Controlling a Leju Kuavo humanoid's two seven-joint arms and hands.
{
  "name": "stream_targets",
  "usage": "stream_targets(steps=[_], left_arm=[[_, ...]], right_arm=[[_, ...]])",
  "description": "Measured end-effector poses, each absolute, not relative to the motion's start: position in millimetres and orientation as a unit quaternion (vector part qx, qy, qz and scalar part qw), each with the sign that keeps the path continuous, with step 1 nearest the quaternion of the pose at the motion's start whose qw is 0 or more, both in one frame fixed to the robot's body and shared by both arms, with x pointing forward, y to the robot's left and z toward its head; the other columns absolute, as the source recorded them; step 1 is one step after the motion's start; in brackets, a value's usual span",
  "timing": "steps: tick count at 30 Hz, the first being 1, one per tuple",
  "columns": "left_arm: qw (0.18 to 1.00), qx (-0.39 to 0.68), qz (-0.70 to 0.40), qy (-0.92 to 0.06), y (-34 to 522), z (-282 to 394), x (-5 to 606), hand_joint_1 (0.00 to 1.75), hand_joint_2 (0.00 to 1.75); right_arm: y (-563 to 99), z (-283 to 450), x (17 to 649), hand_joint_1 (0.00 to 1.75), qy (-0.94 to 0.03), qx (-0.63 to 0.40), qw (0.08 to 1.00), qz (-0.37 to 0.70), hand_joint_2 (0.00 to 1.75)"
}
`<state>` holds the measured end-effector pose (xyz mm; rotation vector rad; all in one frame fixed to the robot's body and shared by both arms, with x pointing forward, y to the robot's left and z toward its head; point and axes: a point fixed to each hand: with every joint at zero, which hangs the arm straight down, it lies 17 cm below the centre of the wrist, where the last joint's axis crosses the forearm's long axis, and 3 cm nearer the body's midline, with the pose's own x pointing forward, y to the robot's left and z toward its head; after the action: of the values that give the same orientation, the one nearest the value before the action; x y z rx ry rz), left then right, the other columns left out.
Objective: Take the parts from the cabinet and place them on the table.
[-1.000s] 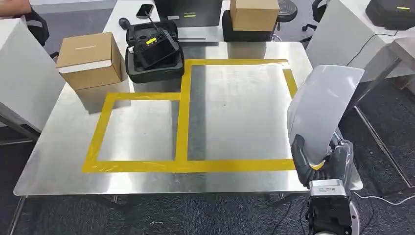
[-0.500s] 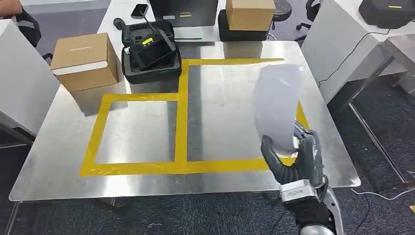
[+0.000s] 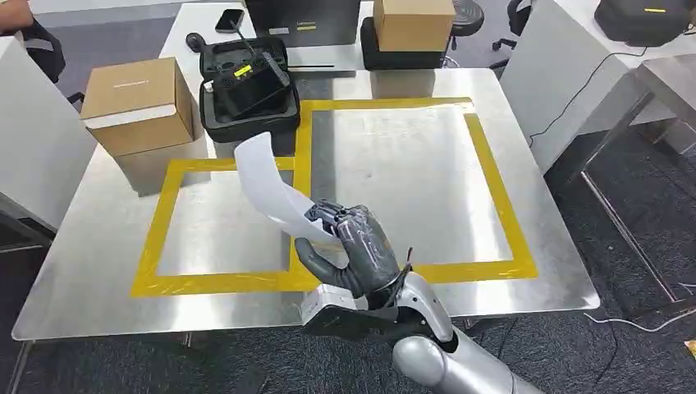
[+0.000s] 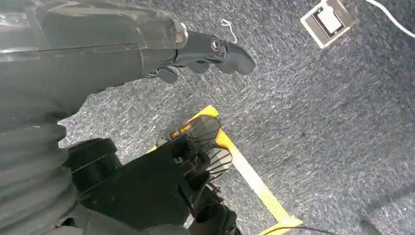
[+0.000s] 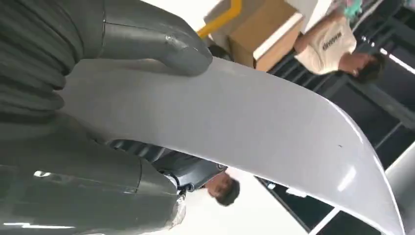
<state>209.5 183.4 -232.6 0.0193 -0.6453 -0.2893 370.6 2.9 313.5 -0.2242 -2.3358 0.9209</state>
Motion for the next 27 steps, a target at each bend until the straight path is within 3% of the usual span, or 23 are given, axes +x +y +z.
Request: stream_targets(steps=[9,16,23,27], left_arm=[[0.936,-0.006,-0.171,-0.306,171,-233,204,0.0,1.75],[0.928,-0.03,-0.203,-0.31,144,-228,207,0.0,1.75],[0.929,-0.037,-0.217,-0.299,139,-231,195,0.0,1.75],[0.929,-0.035,-0.224,-0.293,142,-234,188,0.0,1.75]], right_arm=[[48,282,381,1.75,-0.85,-0.064,0.321,0.412,1.75],[101,219,418,1.75,-0.785,-0.121,0.351,0.496,1.75],[51,125,482,1.75,-0.632,-0.285,0.442,0.569,1.75],[22,114,503,1.75,-0.606,-0.337,0.44,0.57,1.75]])
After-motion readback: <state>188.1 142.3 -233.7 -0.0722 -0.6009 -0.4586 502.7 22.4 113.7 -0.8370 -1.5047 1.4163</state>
